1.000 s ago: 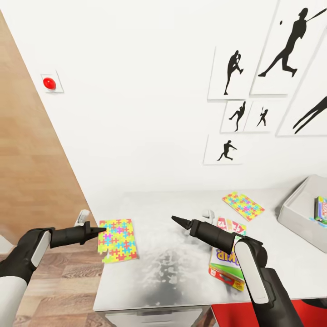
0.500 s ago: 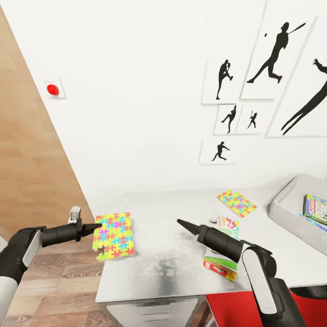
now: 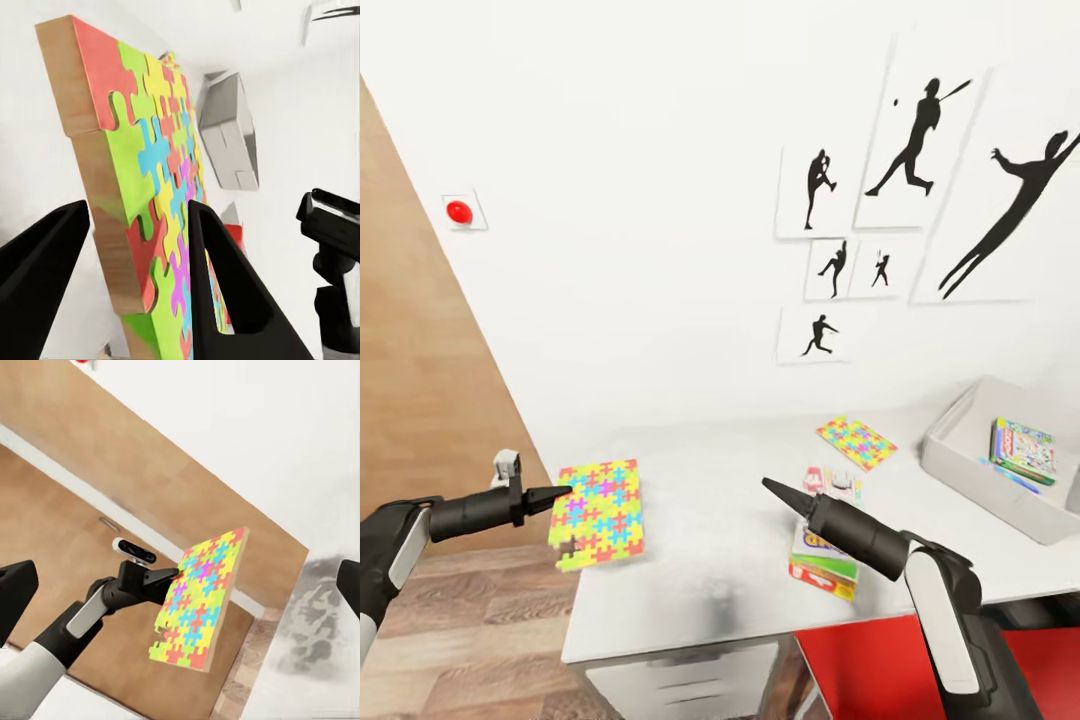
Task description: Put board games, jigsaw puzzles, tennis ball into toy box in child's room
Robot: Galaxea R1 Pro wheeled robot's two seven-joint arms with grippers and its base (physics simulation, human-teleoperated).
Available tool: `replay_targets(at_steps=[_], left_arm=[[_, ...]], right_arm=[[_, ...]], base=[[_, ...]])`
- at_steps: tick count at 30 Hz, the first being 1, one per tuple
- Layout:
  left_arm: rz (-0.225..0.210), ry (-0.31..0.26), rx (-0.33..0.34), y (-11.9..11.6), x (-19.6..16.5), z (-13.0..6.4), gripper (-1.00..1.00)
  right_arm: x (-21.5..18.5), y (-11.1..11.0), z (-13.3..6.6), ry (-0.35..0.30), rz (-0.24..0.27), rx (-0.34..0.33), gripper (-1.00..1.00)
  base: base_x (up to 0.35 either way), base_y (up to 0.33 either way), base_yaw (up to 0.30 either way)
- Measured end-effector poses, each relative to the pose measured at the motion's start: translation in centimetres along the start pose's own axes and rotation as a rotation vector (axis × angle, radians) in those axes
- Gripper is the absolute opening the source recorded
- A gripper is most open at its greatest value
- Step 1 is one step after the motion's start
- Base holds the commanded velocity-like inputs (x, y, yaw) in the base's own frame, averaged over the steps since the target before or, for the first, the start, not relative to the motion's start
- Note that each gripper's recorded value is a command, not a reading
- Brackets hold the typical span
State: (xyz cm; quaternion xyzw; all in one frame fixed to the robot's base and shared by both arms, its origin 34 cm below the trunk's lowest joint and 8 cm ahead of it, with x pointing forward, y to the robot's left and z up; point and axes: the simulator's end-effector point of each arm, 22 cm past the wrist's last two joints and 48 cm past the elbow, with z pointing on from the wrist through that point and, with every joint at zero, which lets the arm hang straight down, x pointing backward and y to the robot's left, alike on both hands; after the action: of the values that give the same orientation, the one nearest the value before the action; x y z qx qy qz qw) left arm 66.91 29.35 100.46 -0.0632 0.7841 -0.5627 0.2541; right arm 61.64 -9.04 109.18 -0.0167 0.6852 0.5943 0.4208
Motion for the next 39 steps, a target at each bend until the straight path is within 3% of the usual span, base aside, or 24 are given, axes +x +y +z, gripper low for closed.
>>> replay_targets(at_steps=[6, 12, 20, 28, 39], left_arm=[[0.012, -0.002, 0.028, -1.6, -0.3, -0.9, -1.0], [0.019, -0.004, 0.033, -2.5, -0.4, -1.3, -1.0], [0.027, -0.007, 0.038, -3.6, -0.5, -1.7, -1.0], [0.036, -0.01, 0.043, -4.8, -0.5, -2.2, -1.0], [0.047, -0.014, 0.048, -6.2, -0.5, -2.8, -1.0]], right_arm=[[0.0, 1.8, -0.7, -0.005, 0.0, -0.055, 1.0], [-0.5, 2.4, -2.0, 0.009, -0.03, -0.058, 1.0], [-1.7, 4.4, -2.5, -0.026, -0.09, -0.109, 1.0], [-3.4, 4.8, -3.9, -0.071, -0.103, -0.09, 1.0], [-4.1, 6.1, -4.4, -0.084, -0.114, -0.091, 1.0]], base=[[-0.126, 0.0, -0.205], [-0.011, 0.0, -0.207], [-0.077, 0.0, -0.208], [-0.148, 0.0, -0.212], [-0.006, 0.0, -0.216]])
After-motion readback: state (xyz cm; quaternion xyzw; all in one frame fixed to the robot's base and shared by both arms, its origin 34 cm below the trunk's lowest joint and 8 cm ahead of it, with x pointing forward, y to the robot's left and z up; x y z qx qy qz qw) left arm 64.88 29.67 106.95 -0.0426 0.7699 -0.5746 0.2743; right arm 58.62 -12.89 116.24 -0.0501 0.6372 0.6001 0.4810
